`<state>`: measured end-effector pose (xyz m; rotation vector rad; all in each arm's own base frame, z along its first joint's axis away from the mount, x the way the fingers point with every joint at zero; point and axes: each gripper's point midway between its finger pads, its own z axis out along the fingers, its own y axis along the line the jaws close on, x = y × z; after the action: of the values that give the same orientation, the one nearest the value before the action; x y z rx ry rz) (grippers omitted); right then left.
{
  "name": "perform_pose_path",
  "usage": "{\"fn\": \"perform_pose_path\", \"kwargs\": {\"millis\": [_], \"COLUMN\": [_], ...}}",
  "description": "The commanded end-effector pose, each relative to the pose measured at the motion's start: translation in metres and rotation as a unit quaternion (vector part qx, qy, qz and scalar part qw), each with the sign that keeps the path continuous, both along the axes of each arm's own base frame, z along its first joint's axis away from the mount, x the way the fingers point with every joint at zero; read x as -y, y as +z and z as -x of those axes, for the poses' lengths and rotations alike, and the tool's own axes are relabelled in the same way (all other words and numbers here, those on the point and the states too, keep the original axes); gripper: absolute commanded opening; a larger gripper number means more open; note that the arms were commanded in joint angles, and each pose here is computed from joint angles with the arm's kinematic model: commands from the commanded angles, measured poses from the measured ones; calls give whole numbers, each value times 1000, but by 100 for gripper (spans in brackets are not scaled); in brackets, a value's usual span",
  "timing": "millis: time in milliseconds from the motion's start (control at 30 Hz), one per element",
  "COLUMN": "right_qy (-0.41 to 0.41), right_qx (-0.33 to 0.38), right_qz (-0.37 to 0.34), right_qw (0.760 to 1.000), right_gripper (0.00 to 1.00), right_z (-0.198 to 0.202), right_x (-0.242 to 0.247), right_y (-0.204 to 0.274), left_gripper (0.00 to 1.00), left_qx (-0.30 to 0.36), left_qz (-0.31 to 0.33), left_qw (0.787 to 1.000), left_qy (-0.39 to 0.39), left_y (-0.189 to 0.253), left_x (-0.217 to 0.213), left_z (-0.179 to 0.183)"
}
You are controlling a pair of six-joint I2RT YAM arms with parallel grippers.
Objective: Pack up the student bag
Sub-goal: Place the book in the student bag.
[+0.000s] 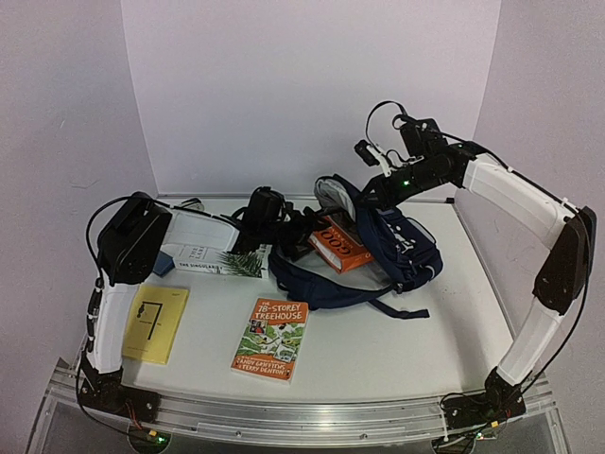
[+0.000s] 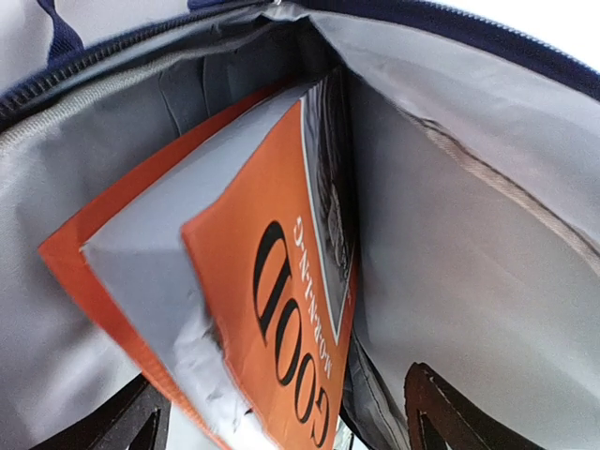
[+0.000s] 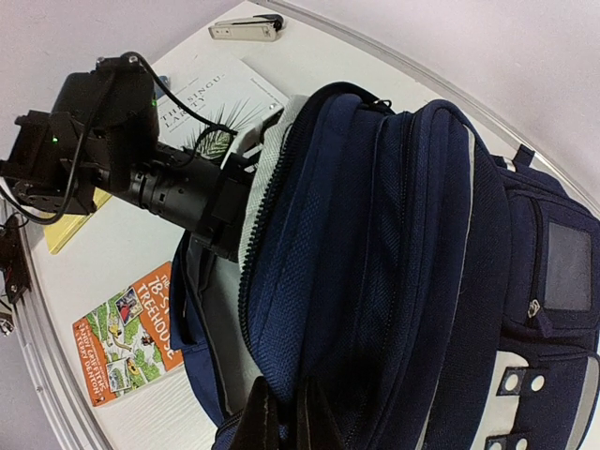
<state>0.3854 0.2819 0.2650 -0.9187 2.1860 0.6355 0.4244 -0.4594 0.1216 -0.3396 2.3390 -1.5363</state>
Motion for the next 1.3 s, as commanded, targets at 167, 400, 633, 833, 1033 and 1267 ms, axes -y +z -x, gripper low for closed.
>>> {"fn": "perform_pose_path", "kwargs": {"millis": [167,400,633,833,1033,1267], "right_qy": [12,3,-40,-72,-71,-59], "right_qx": [73,64,66,66,59,18], "right_qz": [-50,-49,-30,-12,0,14], "right_qw": [996,997,997,995,996,998], "right_gripper": [0,0,0,0,0,0], "right_z": [-7,-15,-37,-48,-43,-35], "right_x": [-7,-3,31,69,77,77], "right_y": [47,41,31,21,8,-30], "left_gripper": [53,27,47,82,100,100], "left_qx": [28,39,79,126,154,149], "left_qz": [8,22,-19,-63,-74,-56], "left_qw": [999,997,994,989,985,987], "left_qy": [-18,-57,-66,-54,-27,-13], "left_y": [21,9,25,61,94,96], "left_x": [3,39,33,6,-26,-78], "left_z": [4,-5,-5,5,11,13]}}
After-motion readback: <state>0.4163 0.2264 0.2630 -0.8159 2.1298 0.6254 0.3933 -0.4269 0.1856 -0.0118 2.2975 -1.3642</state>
